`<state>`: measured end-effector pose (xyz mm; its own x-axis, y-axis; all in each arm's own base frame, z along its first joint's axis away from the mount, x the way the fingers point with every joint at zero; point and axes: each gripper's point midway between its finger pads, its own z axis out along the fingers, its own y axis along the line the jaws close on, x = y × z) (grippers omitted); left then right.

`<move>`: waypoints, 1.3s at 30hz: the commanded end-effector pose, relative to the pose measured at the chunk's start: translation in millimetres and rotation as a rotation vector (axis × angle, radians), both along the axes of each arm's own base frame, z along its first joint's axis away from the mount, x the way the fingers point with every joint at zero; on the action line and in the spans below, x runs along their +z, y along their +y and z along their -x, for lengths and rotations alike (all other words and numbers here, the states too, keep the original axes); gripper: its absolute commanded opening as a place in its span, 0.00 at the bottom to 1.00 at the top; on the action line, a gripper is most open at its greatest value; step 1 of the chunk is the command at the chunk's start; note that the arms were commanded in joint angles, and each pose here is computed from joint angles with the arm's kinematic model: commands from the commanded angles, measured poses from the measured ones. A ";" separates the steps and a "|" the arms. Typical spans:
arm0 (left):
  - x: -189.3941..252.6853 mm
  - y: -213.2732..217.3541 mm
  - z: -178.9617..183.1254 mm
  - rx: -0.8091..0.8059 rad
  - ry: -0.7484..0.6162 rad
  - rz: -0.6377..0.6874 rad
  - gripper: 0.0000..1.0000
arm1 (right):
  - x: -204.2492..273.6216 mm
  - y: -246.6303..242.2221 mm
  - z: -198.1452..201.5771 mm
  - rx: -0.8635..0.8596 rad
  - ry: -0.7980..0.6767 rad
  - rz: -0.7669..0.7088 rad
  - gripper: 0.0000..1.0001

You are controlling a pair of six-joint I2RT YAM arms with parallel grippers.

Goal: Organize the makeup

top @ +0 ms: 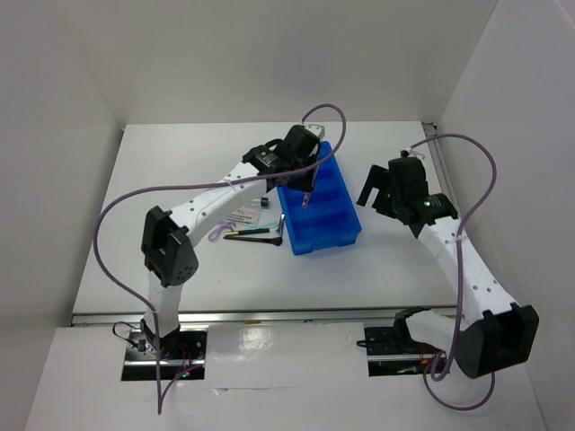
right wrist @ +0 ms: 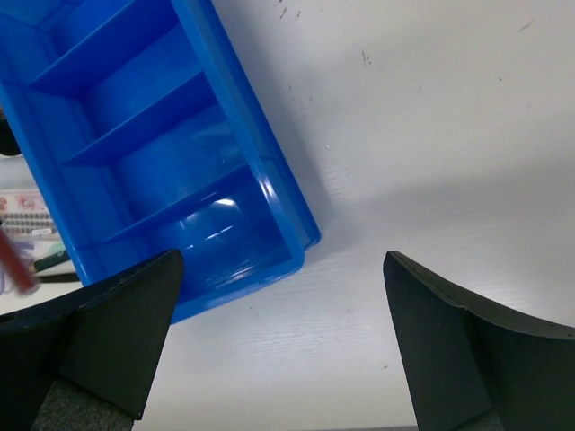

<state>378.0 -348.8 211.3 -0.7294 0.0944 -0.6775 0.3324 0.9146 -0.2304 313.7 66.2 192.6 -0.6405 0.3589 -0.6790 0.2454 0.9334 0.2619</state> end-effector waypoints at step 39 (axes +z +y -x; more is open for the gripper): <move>-90.1 -36.7 -33.2 -0.474 -0.080 -0.273 0.80 | 28.5 -21.4 35.5 -0.108 -0.073 -0.007 1.00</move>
<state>412.2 -385.1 90.6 -0.5387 0.6001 -0.5914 0.7294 0.6835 0.0291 276.9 41.6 214.6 -0.5572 0.4177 -0.7177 0.3333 0.9041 0.2675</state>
